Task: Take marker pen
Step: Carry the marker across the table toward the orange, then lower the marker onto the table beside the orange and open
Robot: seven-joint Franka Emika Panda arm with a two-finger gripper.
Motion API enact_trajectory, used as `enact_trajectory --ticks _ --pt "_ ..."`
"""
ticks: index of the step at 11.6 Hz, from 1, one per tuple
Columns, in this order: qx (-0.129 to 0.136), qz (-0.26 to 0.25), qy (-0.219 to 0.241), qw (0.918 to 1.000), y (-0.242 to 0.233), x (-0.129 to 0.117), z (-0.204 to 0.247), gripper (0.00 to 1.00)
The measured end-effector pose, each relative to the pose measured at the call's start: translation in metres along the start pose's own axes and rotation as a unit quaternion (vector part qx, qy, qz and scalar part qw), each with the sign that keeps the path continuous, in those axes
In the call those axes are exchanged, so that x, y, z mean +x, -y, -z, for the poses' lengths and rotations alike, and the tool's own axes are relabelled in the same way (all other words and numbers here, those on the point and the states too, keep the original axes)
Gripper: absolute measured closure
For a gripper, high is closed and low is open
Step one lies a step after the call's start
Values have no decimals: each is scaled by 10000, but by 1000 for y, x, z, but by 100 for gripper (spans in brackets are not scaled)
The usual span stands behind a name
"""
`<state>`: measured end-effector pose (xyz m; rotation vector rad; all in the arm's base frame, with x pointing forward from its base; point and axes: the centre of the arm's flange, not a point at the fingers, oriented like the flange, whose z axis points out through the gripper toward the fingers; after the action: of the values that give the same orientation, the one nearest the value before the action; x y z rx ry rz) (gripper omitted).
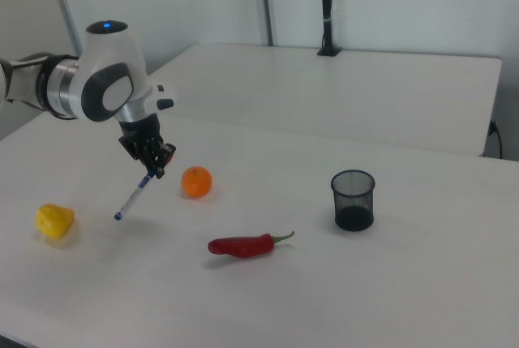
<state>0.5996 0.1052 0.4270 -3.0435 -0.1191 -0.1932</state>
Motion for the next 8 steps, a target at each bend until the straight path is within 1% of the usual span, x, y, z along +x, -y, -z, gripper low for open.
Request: enact_trajectory --ticks 4,6,8 --pt "-127 -197 -174 9996 6 -5 -35 82" --pt "-101 -260 -363 9990 9 -4 -47 82" --pt "-70 -303 -450 9985 17 -7 -60 82"
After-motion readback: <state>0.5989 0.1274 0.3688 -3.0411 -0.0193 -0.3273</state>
